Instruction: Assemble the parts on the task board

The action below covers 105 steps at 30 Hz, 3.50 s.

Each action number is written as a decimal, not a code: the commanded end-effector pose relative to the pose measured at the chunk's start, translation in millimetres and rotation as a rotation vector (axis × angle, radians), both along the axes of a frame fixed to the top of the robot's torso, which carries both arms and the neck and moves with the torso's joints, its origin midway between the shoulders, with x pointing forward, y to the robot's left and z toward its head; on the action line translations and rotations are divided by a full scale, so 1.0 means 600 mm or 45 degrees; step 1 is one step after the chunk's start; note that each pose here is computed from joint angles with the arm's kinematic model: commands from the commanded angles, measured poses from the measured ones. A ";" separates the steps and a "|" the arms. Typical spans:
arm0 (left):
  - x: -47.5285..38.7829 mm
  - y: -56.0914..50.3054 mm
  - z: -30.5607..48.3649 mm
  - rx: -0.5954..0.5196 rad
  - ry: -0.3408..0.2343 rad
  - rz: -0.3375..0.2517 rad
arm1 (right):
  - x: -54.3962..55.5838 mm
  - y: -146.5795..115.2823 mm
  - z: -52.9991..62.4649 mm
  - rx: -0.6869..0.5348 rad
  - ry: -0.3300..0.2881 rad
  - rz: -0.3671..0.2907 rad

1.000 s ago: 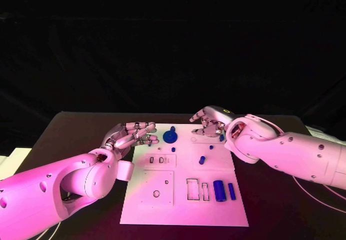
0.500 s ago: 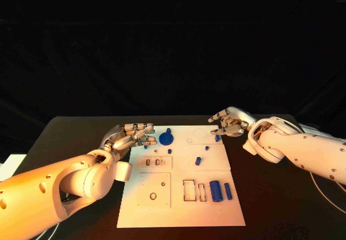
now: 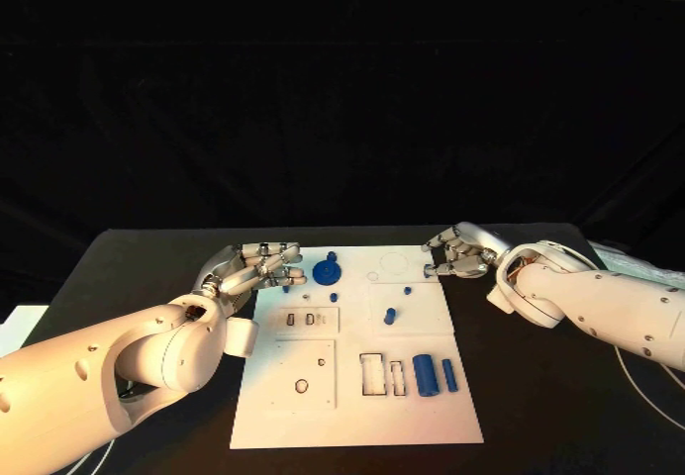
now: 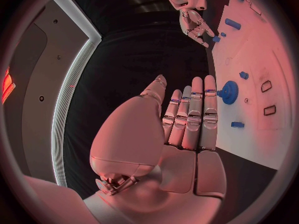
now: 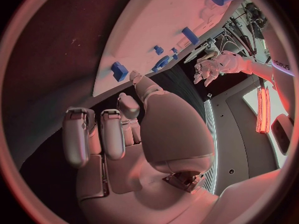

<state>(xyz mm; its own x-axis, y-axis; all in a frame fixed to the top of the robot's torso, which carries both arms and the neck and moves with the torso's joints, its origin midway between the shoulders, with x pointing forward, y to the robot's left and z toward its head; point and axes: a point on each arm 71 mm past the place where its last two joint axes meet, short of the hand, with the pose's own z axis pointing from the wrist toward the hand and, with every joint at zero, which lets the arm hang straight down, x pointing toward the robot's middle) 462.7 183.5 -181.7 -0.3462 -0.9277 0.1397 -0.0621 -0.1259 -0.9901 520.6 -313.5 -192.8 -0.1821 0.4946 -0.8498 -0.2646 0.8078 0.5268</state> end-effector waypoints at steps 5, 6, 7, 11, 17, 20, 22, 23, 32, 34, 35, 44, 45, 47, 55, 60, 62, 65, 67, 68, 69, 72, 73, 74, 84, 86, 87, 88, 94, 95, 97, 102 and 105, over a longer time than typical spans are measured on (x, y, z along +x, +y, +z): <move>0.000 -0.003 0.002 -0.011 -0.014 -0.026 | 0.004 -0.005 -0.016 -0.012 0.052 0.009; 0.000 -0.002 0.001 -0.010 -0.014 -0.025 | 0.004 -0.006 -0.018 -0.012 0.058 0.008; 0.000 -0.002 0.001 -0.010 -0.014 -0.025 | 0.004 -0.007 -0.021 -0.012 0.064 0.006; 0.001 0.000 0.001 -0.008 -0.013 -0.022 | 0.003 -0.008 -0.030 -0.012 0.082 0.005; 0.001 0.001 0.001 -0.007 -0.012 -0.020 | 0.002 -0.006 -0.036 -0.008 0.090 0.008; 0.001 0.001 0.001 -0.007 -0.012 -0.020 | 0.002 -0.006 -0.037 -0.005 0.090 0.009; 0.002 0.001 0.001 -0.006 -0.011 -0.019 | 0.002 -0.005 -0.037 -0.003 0.089 0.009; 0.002 0.001 0.001 -0.006 -0.011 -0.019 | 0.002 -0.005 -0.037 -0.002 0.088 0.009; 0.002 0.002 0.000 -0.005 -0.009 -0.018 | 0.001 -0.003 -0.036 0.009 0.084 0.010; 0.002 0.001 0.000 -0.005 -0.009 -0.018 | 0.002 -0.003 -0.036 0.011 0.083 0.008; 0.002 0.001 0.000 -0.004 -0.008 -0.018 | 0.002 -0.003 -0.036 0.012 0.083 0.007; 0.002 0.002 0.000 -0.002 -0.004 -0.018 | 0.002 0.000 -0.035 0.035 0.076 0.004; 0.002 0.002 0.000 -0.002 -0.003 -0.017 | 0.003 0.000 -0.035 0.038 0.075 0.005; 0.002 0.002 -0.001 -0.001 -0.003 -0.017 | 0.003 0.001 -0.035 0.042 0.072 0.005; 0.002 0.002 -0.001 0.001 0.001 -0.016 | 0.003 0.002 -0.031 0.073 0.037 -0.021; 0.003 0.003 -0.001 0.002 0.003 -0.015 | -0.002 0.012 -0.022 0.111 0.010 -0.040; 0.003 0.004 -0.002 0.003 0.004 -0.014 | -0.005 0.023 -0.016 0.130 0.029 -0.030; 0.006 0.006 -0.003 0.006 0.005 -0.009 | -0.010 0.046 -0.004 0.140 0.052 -0.004; 0.007 0.008 -0.004 0.007 0.007 -0.004 | -0.014 0.062 0.004 0.132 0.062 0.008; 0.008 0.009 -0.004 0.008 0.007 -0.001 | -0.016 0.072 0.008 0.124 0.067 0.017; 0.009 0.010 -0.005 0.008 0.008 0.001 | -0.018 0.083 0.011 0.115 0.071 0.025; 0.012 0.011 -0.006 0.007 0.011 0.008 | -0.025 0.117 0.020 0.086 0.055 0.066; 0.012 0.012 -0.007 0.006 0.013 0.010 | -0.028 0.130 0.022 0.074 0.046 0.084; 0.013 0.012 -0.007 0.005 0.015 0.011 | -0.030 0.140 0.023 0.064 0.039 0.098; 0.018 0.013 -0.010 -0.009 0.034 0.028 | -0.055 0.261 0.014 -0.138 0.016 0.189; 0.018 0.012 -0.010 -0.009 0.035 0.030 | -0.059 0.278 0.008 -0.169 0.020 0.204; 0.019 0.012 -0.010 -0.009 0.036 0.031 | -0.061 0.285 0.006 -0.182 0.021 0.211; 0.019 0.012 -0.010 -0.009 0.035 0.032 | -0.063 0.293 0.002 -0.196 0.023 0.220; 0.020 0.012 -0.010 -0.010 0.035 0.033 | -0.075 0.331 -0.014 -0.246 0.018 0.266; 0.019 0.012 -0.010 -0.010 0.035 0.032 | -0.077 0.336 -0.015 -0.249 0.014 0.272; 0.019 0.011 -0.010 -0.011 0.035 0.031 | -0.079 0.343 -0.018 -0.254 0.008 0.281; 0.020 0.010 -0.010 -0.011 0.035 0.029 | -0.082 0.355 -0.023 -0.260 0.007 0.294; 0.021 0.008 -0.011 -0.012 0.036 0.026 | -0.083 0.362 -0.026 -0.265 0.011 0.301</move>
